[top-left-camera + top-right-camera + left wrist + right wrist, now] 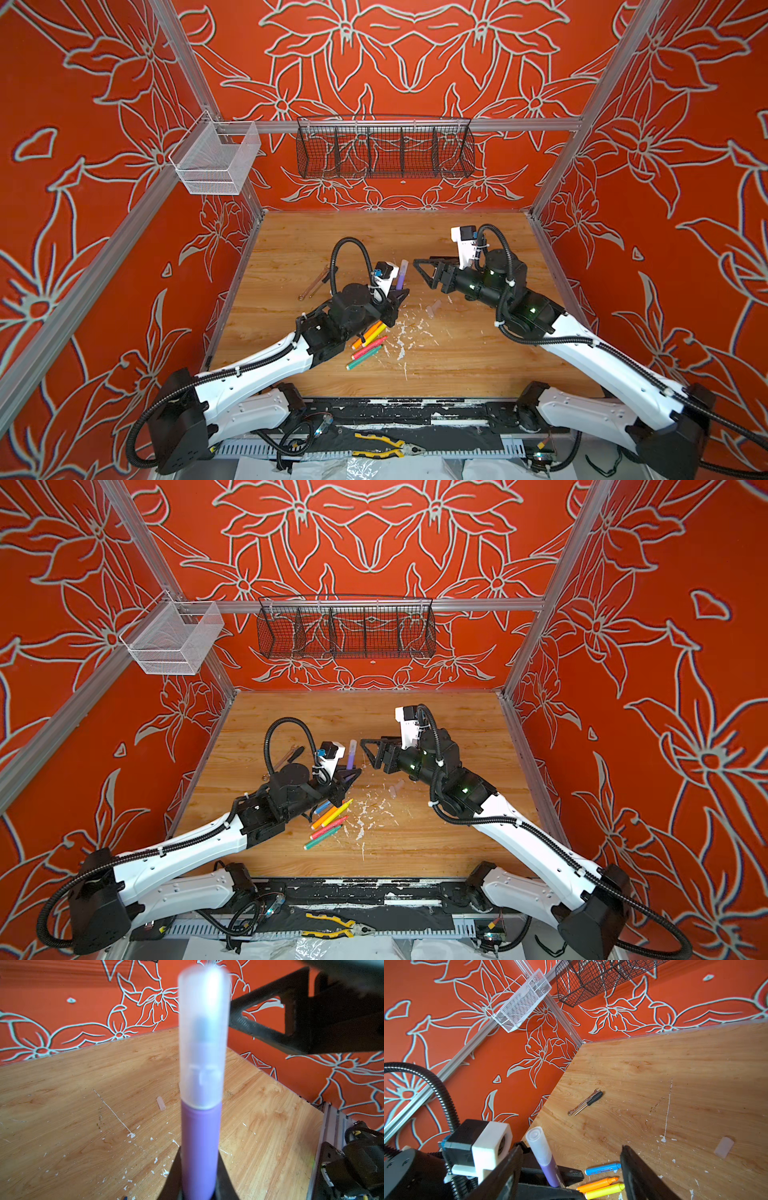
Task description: Insert the pens into the pen caps
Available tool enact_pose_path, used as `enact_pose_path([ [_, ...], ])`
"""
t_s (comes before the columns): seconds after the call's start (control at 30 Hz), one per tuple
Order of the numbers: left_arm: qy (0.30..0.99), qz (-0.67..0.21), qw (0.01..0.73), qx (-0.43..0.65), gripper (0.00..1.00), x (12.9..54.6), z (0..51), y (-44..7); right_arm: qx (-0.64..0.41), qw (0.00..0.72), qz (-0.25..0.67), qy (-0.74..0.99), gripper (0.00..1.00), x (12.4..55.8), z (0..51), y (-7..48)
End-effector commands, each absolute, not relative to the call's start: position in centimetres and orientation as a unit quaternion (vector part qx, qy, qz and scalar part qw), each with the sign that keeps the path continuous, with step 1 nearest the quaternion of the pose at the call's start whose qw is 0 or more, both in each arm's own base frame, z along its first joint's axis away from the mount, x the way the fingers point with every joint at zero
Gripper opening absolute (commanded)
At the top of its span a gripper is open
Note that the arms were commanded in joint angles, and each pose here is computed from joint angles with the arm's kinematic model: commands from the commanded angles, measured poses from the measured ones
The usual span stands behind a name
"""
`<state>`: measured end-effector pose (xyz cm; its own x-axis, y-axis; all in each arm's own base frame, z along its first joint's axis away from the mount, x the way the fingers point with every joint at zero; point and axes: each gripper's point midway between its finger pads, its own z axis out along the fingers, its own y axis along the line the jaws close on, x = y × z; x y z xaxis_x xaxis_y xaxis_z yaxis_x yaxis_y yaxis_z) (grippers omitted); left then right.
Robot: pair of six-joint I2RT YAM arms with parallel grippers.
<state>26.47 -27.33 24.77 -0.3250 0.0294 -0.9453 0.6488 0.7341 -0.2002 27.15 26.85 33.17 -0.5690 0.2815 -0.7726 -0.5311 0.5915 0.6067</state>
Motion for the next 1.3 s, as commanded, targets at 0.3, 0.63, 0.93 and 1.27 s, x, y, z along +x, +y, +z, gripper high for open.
enact_pose_path([
  [0.3,0.76,-0.3,0.528,0.231,0.0,26.9,25.5,-28.5,-0.086,0.444,0.484,0.749,0.65,27.1,34.1,28.8],
  [0.63,0.765,-0.296,0.52,0.237,0.0,27.1,24.9,-28.9,-0.091,0.438,0.461,0.766,0.54,28.4,33.3,30.0],
  [0.93,0.771,-0.292,0.512,0.239,0.0,27.4,24.4,-29.2,-0.11,0.437,0.449,0.771,0.38,28.5,33.2,31.3],
  [1.27,0.775,-0.291,0.515,0.224,0.0,27.6,24.7,-28.9,-0.132,0.443,0.421,0.78,0.1,26.9,30.7,31.8],
])
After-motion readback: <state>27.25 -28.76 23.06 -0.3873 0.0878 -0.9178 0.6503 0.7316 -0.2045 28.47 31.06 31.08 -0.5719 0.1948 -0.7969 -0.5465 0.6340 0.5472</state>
